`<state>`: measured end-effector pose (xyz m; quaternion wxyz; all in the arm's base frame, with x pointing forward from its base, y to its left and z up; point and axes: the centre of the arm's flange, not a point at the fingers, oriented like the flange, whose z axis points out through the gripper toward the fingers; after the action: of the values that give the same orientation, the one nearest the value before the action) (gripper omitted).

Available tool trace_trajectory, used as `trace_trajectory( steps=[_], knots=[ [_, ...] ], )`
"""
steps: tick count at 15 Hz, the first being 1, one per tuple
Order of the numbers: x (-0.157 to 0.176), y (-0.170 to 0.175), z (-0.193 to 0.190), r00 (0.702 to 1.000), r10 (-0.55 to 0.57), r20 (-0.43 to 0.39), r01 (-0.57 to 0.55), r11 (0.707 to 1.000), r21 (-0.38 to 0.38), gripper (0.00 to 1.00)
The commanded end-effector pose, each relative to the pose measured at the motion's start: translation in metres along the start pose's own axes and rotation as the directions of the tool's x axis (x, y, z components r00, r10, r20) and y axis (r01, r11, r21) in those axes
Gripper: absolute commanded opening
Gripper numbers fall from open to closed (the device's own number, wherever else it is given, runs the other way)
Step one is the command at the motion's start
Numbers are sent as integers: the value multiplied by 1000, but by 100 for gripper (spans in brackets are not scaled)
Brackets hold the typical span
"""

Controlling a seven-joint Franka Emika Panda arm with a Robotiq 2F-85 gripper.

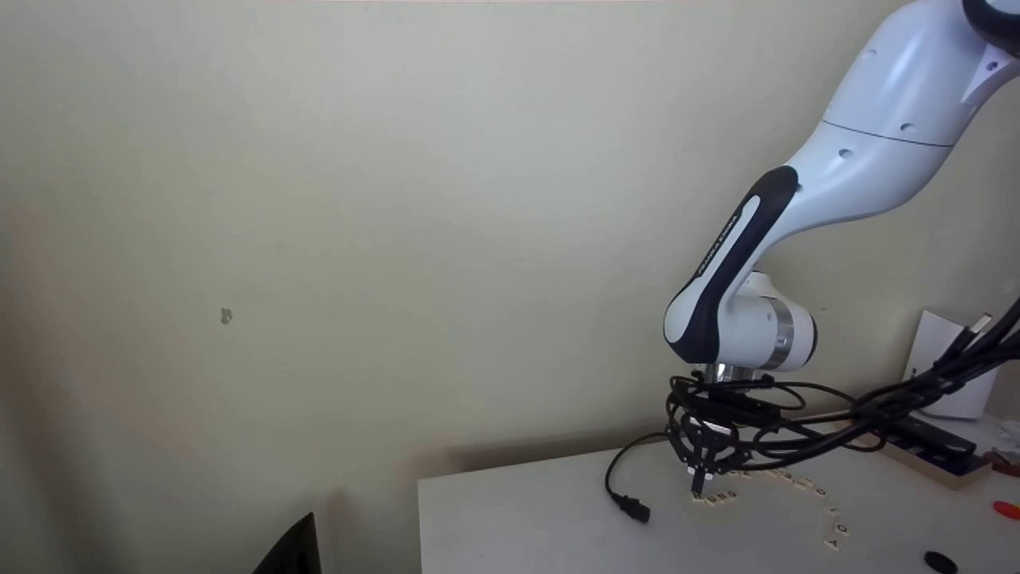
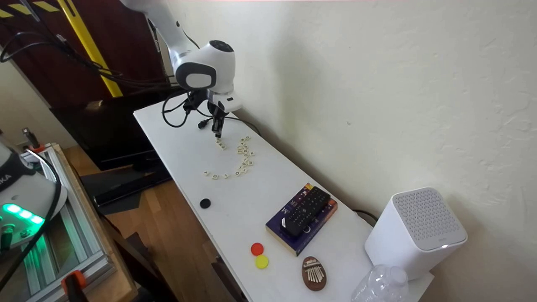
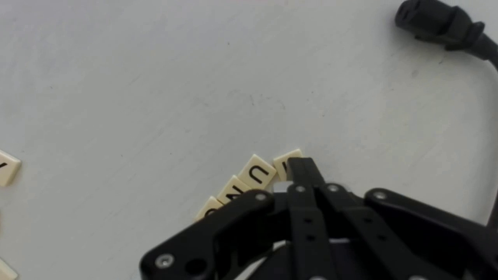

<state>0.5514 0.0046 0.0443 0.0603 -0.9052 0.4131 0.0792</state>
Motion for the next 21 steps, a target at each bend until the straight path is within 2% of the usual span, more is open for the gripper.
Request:
trace_trajectory(
  steps=[1, 9, 21],
  knots=[
    [3, -6, 11, 999, -36, -4, 36, 999, -12, 0],
    [0, -9, 17, 996, -88, 4, 88, 996, -32, 0],
    [-8, -10, 22, 976, -218, 3, 218, 972, -88, 0]
  ],
)
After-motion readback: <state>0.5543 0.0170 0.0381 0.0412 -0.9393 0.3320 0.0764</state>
